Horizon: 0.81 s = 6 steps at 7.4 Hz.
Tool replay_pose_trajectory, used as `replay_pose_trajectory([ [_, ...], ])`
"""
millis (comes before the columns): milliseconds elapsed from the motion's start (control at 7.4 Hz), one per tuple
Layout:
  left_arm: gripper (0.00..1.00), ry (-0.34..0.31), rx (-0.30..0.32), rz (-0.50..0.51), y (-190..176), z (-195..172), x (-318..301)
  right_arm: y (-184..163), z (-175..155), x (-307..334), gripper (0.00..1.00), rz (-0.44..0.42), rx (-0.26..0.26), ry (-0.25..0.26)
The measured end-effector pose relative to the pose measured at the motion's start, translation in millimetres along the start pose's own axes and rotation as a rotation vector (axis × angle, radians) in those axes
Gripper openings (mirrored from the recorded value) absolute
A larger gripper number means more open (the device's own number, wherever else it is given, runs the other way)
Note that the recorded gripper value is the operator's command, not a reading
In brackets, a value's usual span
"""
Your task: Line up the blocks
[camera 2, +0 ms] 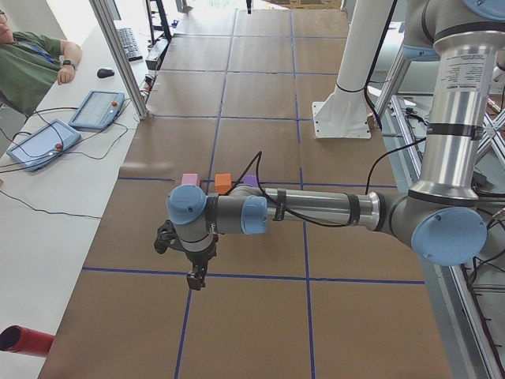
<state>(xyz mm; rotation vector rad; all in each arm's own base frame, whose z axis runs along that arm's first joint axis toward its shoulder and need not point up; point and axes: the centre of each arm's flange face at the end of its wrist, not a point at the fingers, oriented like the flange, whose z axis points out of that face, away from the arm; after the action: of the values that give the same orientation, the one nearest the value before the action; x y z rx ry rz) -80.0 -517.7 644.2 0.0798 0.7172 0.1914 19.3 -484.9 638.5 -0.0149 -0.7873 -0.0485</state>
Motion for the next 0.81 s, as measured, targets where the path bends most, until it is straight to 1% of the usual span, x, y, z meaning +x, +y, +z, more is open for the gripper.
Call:
replay_pose_trajectory([
  [811, 1.0, 0.004, -0.004, -0.005, 1.8, 1.7, -0.9, -0.2, -0.2, 0.2, 1.0, 0.0, 0.0, 0.001],
])
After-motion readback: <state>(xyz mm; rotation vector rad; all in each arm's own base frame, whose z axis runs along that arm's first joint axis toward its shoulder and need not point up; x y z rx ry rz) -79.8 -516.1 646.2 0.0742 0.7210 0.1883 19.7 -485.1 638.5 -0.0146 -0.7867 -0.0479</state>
